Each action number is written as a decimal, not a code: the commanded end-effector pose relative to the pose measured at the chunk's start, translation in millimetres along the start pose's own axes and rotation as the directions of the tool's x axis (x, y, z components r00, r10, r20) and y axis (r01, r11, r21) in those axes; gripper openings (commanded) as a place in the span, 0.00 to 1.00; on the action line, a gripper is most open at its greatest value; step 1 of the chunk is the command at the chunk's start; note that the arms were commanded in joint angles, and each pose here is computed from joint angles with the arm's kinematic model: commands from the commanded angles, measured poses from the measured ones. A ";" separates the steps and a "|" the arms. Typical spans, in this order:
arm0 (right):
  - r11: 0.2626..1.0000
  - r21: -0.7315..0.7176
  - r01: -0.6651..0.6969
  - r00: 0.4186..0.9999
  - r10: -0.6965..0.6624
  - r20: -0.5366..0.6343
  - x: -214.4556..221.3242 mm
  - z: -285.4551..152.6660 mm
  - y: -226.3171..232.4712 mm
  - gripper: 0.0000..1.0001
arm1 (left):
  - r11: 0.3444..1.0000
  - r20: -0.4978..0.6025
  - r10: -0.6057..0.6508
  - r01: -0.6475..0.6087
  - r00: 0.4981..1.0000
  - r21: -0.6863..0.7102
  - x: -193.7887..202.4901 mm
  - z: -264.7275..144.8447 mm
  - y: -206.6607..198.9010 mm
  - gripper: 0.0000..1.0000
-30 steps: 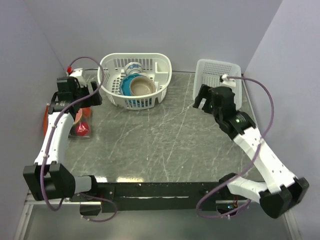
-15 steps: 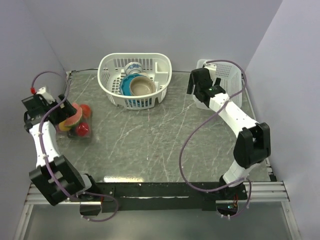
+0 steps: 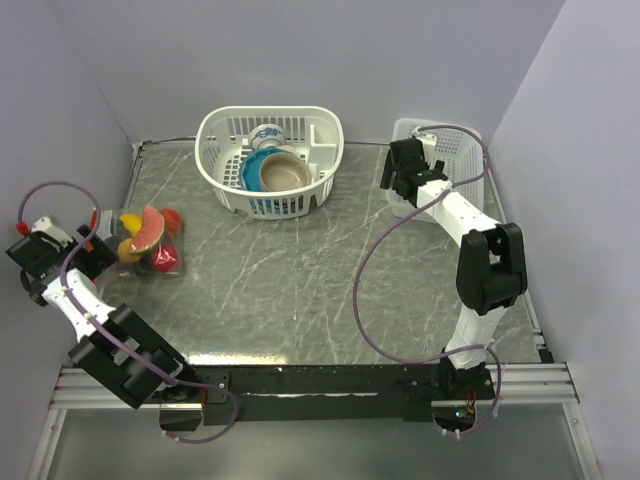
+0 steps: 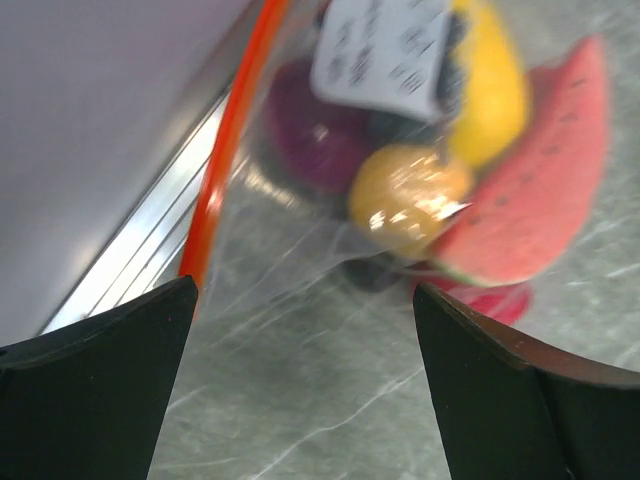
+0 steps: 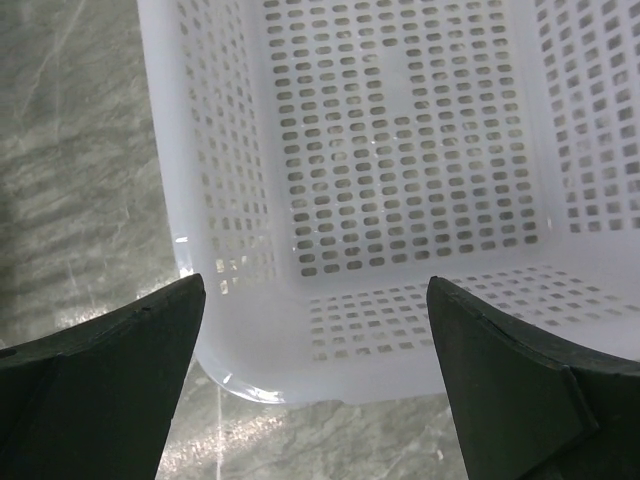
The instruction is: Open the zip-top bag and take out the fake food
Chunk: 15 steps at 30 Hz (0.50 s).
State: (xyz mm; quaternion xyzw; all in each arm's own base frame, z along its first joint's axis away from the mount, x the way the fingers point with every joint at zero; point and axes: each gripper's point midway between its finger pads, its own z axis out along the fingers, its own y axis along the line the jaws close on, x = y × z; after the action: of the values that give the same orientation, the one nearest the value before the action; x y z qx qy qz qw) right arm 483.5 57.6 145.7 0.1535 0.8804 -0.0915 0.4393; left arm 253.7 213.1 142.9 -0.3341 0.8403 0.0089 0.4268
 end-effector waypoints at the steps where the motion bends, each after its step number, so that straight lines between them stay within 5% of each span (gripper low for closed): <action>1: 1.000 -0.021 -0.017 1.000 0.017 -0.005 11.6 8.0 7.1 1.00 | 0.993 0.082 0.083 -0.075 0.993 -0.093 -2.7 -4.2 24.1 0.97; 8: 0.999 -0.039 -0.024 1.000 0.023 -0.020 27.1 9.3 8.8 1.00 | 0.977 0.150 0.092 -0.060 0.984 -0.206 5.4 -1.9 55.9 0.97; 15: 0.999 -0.046 -0.027 0.999 0.025 -0.030 37.6 4.4 5.1 0.96 | 0.986 0.151 0.068 -0.044 0.986 -0.159 10.7 15.8 55.0 0.97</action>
State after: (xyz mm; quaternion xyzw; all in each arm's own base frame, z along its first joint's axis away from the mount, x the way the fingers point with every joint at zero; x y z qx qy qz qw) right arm 470.8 61.8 103.1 0.1546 0.8919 -0.0799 0.4174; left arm 216.0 241.1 100.0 -0.3547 0.8219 0.1065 0.4328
